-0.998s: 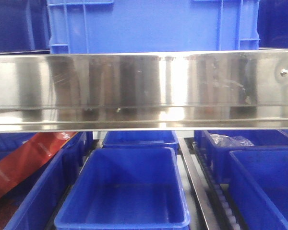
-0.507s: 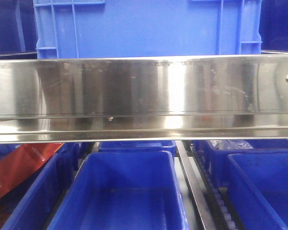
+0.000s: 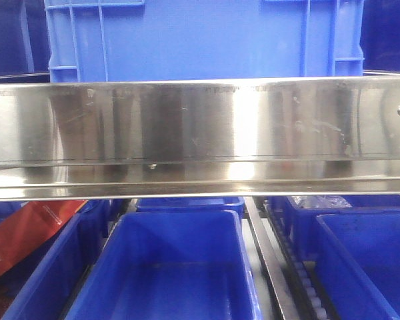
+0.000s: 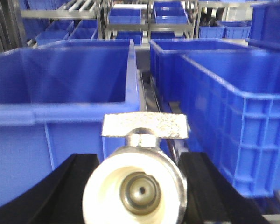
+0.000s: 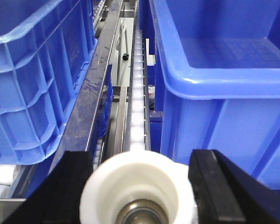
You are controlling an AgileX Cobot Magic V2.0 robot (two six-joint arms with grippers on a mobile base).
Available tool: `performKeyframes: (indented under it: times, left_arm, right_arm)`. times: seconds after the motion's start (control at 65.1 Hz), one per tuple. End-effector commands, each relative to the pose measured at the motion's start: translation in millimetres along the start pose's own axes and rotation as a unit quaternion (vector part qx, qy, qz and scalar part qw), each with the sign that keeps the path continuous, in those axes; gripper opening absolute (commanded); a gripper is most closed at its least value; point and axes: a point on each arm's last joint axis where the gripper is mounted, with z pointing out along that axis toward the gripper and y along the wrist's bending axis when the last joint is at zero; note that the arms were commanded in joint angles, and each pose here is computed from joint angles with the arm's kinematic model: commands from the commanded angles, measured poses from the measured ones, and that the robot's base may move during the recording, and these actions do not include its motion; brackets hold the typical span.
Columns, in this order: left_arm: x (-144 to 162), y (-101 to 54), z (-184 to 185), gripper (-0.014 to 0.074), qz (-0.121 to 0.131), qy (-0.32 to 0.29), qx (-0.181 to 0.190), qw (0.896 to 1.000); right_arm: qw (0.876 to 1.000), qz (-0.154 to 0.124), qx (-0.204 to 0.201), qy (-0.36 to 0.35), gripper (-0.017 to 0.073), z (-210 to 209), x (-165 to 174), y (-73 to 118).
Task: Place valve from conveyor to right shelf box
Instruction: 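Align the base in front of the blue boxes on the shelf, then lower both held valves into the blue shelf box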
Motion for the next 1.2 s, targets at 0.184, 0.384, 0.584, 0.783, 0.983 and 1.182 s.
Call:
performKeyframes:
  times: [0.184,0.384,0.584,0.783,0.983,1.182]
  left_arm:
    - [-18.4,0.5,-5.2,-0.0111,0.003,-0.094,-0.003,0.996]
    - [-18.4,0.4,-5.2,-0.0111,0.003,-0.094,-0.003,0.996]
    - [-23.9,-3.9,11.9,-0.0111,-0.037,-0.068,0.024,0.997]
    - [-43.6,-10.9,60.1,-0.0111,-0.052,-0.008,0.060,0.997]
    - [-74.8,-23.6,108.8,-0.0111,-0.052,0.030,0.128,0.990]
    - [-107.8,-33.7,158.8,-0.0111,-0.052,0.064,0.170,0.982]
  right_arm:
    - [0.999,-0.006,0.007,-0.050,-0.0162,-4.7,-10.0,-1.1]
    - [0.999,-0.002,0.003,-0.045,-0.0162,-4.6,-9.1,-0.5]
    - [0.997,0.022,-0.019,-0.069,-0.0163,-10.8,-21.9,3.6]
    - [0.995,0.016,-0.026,-0.096,-0.0163,-13.9,-59.1,5.3]
    - [0.993,0.025,-0.045,-0.106,-0.0163,-1.0,-94.3,8.1]
    - [0.990,0.009,-0.093,-0.104,-0.0163,31.9,-122.8,24.3]
